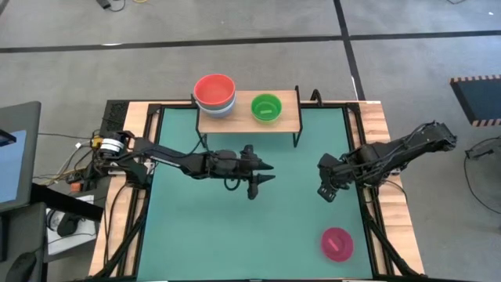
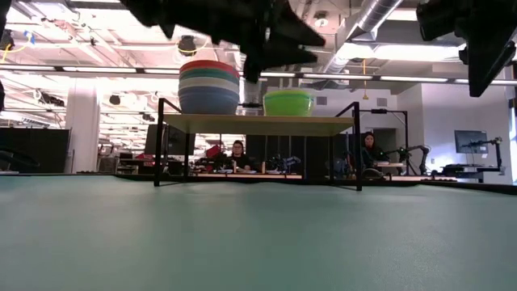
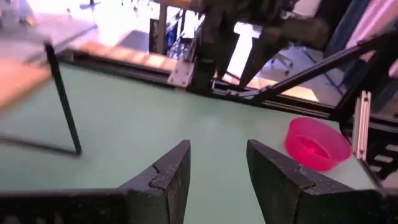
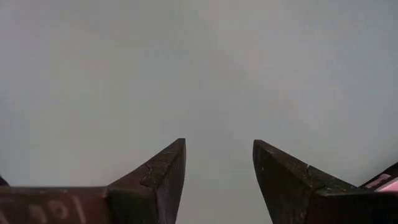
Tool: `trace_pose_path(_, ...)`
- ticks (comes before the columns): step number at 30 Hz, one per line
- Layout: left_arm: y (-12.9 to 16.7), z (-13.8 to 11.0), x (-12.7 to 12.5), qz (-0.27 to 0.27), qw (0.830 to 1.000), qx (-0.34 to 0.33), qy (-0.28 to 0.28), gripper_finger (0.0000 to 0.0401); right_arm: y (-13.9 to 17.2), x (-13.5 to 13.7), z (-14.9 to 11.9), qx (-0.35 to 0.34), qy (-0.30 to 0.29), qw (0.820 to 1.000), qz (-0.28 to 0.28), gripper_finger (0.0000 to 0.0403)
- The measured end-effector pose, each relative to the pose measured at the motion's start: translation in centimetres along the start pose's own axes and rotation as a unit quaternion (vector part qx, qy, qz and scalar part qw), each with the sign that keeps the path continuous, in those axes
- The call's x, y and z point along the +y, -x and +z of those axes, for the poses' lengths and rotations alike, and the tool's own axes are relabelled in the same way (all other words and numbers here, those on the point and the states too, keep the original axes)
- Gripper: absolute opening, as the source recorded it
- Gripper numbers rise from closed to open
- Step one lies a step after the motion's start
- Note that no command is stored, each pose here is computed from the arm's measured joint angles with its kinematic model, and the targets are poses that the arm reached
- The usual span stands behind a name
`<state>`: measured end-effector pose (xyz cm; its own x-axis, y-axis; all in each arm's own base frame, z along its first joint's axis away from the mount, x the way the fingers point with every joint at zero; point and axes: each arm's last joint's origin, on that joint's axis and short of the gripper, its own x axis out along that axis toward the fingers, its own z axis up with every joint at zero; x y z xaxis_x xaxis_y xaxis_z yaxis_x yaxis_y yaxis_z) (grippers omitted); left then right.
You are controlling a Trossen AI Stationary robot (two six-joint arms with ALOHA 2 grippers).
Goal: Place and stack bowls onto a shelf
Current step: Stack the pink bowl on top of the light green bowl on the shelf
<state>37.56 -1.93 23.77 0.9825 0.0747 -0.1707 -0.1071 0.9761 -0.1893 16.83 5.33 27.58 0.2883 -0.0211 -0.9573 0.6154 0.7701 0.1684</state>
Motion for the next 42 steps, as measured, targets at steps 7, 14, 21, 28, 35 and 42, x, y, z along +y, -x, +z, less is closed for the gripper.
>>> trace_pose_path(7,0.8,1.4,0.2,-0.015,0.997,0.056,-0.058,0.0141,-2.0,0.0,-0.4,0.039,0.033,0.998,-0.043,0.0211)
trace_pose_path(14,0.8,1.1,0.0,-0.076,0.993,0.09,0.02,0.0141,-3.6,-0.5,-1.9,0.139,0.026,0.99,-0.015,0.0211)
trace_pose_path(21,1.1,0.8,-1.1,-0.091,0.991,0.102,0.0,0.0141,-4.6,2.5,-5.5,0.167,0.09,0.979,0.07,0.0211)
trace_pose_path(28,1.1,0.8,-0.9,-0.072,0.992,0.1,0.001,0.0141,-7.4,3.6,-8.4,0.192,0.097,0.976,0.023,0.0211)
trace_pose_path(35,1.0,1.1,-0.7,-0.049,0.995,0.092,-0.002,0.0141,-9.4,5.9,-9.2,0.186,0.122,0.973,0.06,0.0199)
trace_pose_path(42,0.8,2.4,-1.1,-0.058,0.996,0.074,-0.001,0.0141,-10.2,6.7,-10.2,0.205,0.11,0.97,0.066,0.0161)
